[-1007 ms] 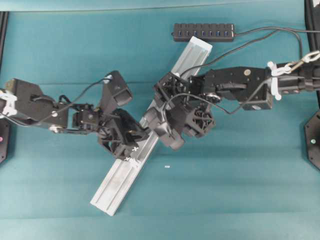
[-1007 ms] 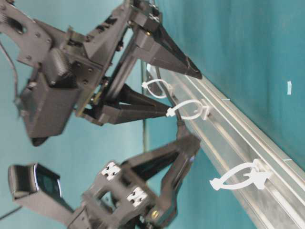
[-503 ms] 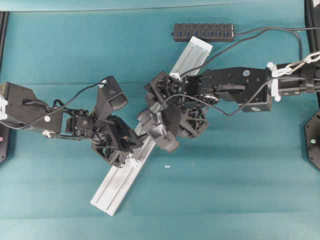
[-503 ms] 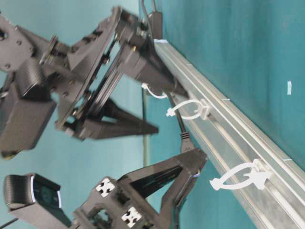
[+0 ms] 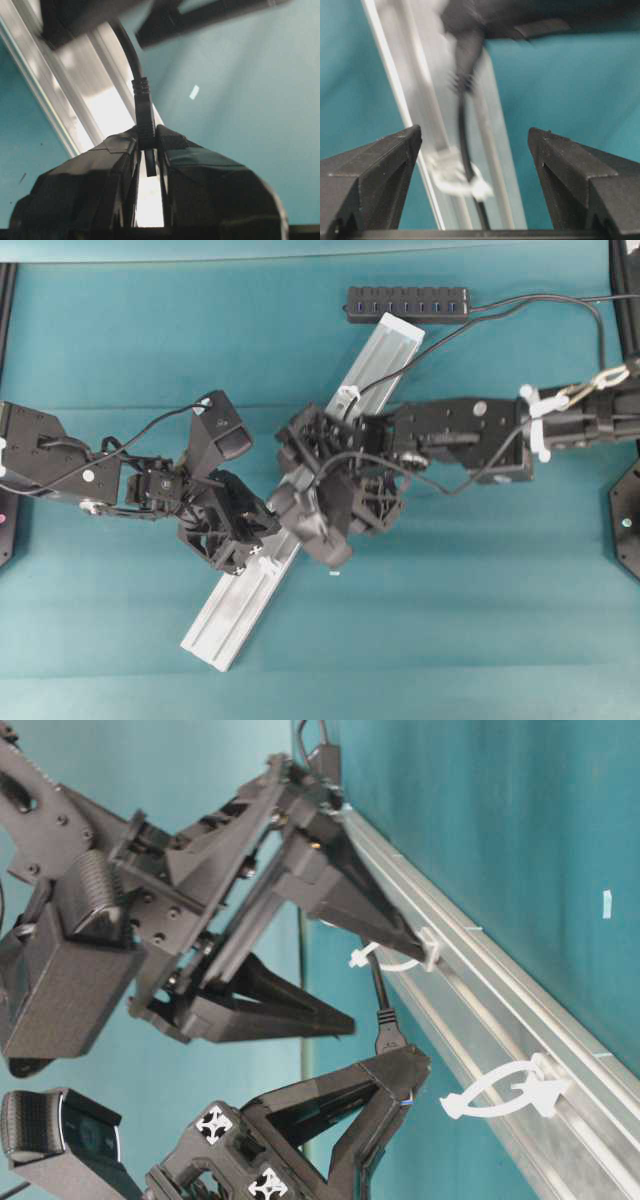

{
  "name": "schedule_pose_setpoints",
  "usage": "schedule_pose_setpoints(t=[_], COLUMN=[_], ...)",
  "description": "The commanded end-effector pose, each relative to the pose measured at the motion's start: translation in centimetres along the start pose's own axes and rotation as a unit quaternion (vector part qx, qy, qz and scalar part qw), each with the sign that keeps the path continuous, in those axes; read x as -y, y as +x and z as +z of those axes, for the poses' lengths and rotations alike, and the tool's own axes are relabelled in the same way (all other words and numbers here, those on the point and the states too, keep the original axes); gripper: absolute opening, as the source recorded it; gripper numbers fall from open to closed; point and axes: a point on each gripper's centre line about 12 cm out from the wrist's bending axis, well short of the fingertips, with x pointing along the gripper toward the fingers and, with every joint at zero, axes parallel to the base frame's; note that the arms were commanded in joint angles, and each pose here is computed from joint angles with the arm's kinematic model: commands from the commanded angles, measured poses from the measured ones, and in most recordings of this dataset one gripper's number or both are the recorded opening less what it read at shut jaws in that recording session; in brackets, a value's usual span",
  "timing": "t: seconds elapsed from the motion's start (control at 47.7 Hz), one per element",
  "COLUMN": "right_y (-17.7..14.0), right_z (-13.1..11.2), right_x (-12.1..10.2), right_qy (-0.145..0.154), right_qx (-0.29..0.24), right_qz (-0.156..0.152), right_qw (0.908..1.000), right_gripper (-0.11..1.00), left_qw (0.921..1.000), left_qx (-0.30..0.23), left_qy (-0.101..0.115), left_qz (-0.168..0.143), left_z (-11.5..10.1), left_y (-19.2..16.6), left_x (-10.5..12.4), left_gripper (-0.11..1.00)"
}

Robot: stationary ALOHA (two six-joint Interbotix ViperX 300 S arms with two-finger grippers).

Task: Pass the USB cable through three rings with both arms.
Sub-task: 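Regrasp the cable with the right gripper near the left gripper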

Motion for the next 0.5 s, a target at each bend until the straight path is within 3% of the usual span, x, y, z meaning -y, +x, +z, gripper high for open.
schedule_pose_setpoints(t=[0.0, 0.273, 0.482], right_y=[-0.15, -0.02, 0.22], right_z=[0.5, 0.37, -0.05], right_x=[0.34, 0.2, -0.53], right_qy=[0.004, 0.003, 0.0], right_qx=[0.011, 0.012, 0.005], right_qz=[-0.013, -0.015, -0.006], right_qw=[0.9999, 0.9998, 1.0], right_gripper=[0.85, 0.63, 0.58], left_qw=[0.9999, 0.9999, 0.9999], left_qx=[0.01, 0.011, 0.012], left_qy=[0.004, 0.004, 0.004], left_qz=[-0.01, -0.01, -0.01], left_z=[0.53, 0.61, 0.66], left_y=[-0.4, -0.4, -0.4], left_x=[0.64, 0.63, 0.6], left_gripper=[0.11, 0.11, 0.11])
